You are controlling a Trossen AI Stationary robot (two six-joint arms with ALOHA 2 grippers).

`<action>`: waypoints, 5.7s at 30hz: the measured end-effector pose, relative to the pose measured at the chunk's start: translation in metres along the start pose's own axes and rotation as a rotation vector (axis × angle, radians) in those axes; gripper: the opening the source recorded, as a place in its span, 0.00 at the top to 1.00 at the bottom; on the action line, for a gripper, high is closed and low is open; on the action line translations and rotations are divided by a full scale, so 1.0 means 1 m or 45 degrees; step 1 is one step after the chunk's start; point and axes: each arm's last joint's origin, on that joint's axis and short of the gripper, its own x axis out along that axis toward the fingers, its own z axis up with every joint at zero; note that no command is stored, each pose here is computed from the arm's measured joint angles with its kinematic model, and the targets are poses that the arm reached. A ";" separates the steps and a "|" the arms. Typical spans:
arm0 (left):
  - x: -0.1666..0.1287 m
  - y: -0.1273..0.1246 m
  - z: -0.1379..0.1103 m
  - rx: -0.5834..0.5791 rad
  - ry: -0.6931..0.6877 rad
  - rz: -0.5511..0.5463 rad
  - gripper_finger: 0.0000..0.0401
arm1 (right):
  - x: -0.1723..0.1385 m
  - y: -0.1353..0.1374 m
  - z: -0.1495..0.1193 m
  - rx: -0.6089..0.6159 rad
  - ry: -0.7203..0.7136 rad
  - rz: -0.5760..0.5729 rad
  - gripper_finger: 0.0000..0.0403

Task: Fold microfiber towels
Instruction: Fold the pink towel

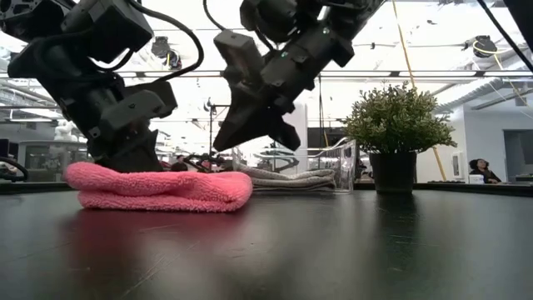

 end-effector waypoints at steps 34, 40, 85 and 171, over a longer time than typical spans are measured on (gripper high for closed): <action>0.000 0.000 0.000 0.015 0.005 -0.013 1.00 | -0.010 0.026 -0.017 -0.077 -0.301 0.186 1.00; 0.000 0.000 0.000 0.013 0.015 -0.022 1.00 | 0.018 0.047 -0.051 -0.265 -0.453 0.080 1.00; -0.093 -0.021 0.018 0.123 -0.151 -0.299 1.00 | 0.105 -0.015 -0.128 -0.510 -0.350 -0.036 1.00; 0.003 0.015 -0.066 0.064 -0.196 -0.275 1.00 | 0.103 -0.052 -0.063 -0.752 -0.468 -0.007 1.00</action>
